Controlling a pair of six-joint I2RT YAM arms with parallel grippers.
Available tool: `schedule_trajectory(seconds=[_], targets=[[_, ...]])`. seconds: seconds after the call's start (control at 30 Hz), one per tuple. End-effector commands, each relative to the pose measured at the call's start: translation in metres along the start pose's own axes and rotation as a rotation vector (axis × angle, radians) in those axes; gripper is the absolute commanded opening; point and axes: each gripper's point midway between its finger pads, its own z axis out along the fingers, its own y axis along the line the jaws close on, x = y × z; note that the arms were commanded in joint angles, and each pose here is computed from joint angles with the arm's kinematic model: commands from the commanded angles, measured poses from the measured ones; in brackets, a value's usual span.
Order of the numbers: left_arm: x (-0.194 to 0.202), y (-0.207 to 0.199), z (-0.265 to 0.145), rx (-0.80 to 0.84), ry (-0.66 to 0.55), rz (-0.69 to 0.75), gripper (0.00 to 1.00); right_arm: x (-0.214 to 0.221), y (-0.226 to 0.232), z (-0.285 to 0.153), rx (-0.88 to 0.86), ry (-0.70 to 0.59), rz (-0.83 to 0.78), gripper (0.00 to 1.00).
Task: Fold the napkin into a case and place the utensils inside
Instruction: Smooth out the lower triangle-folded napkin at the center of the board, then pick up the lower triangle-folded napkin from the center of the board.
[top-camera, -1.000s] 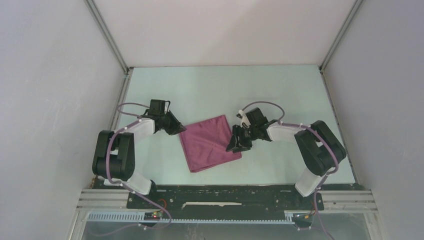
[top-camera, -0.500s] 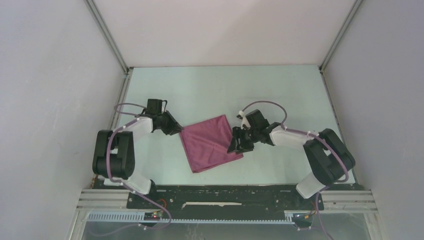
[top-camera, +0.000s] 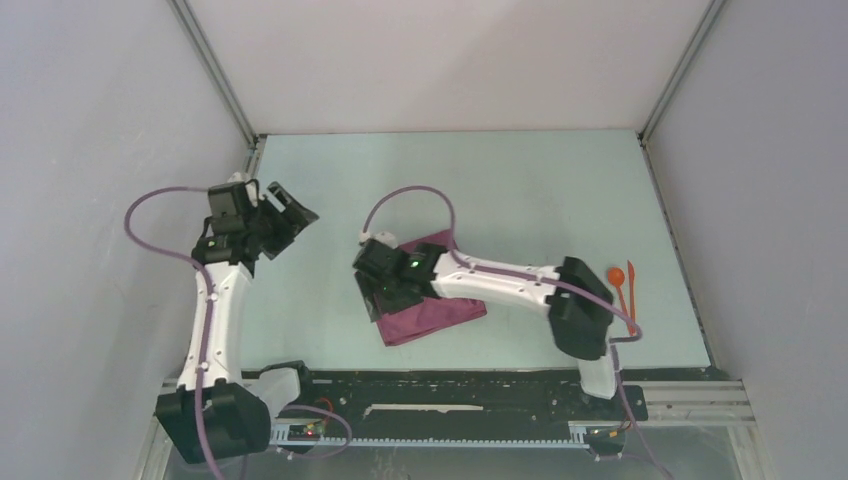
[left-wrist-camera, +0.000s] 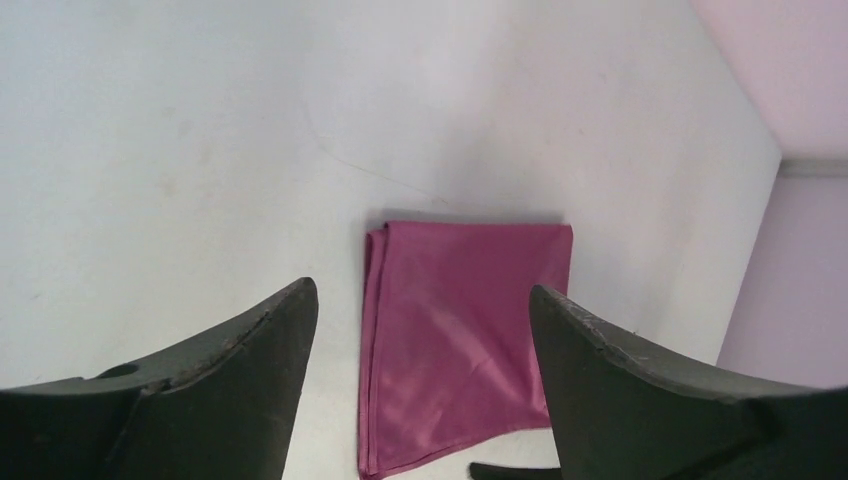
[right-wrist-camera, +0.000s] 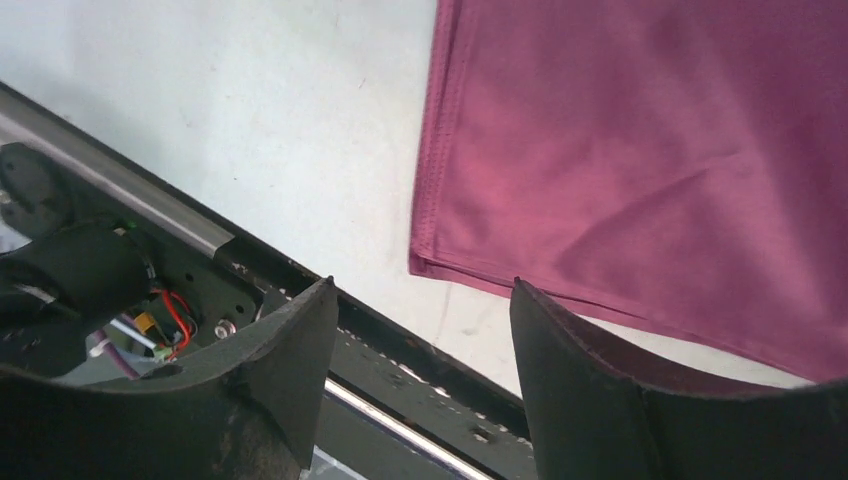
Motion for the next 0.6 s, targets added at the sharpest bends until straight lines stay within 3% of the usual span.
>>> schedule_trajectory(seconds=[0.0,0.2,0.57], targets=[[-0.002,0.017,-0.018,-0.035,-0.019,-0.1,0.84,0.04,-0.003,0.012,0.192,0.168,0.029,0.7],[-0.013,0.018,-0.027,-0.02,-0.087,-0.082,0.85,0.046,0.014,0.034,0.203,0.233,-0.007,0.58],[-0.008,0.015,-0.018,0.076,-0.047,-0.119,0.85,0.046,0.013,0.055,0.235,0.295,-0.004,0.64]])
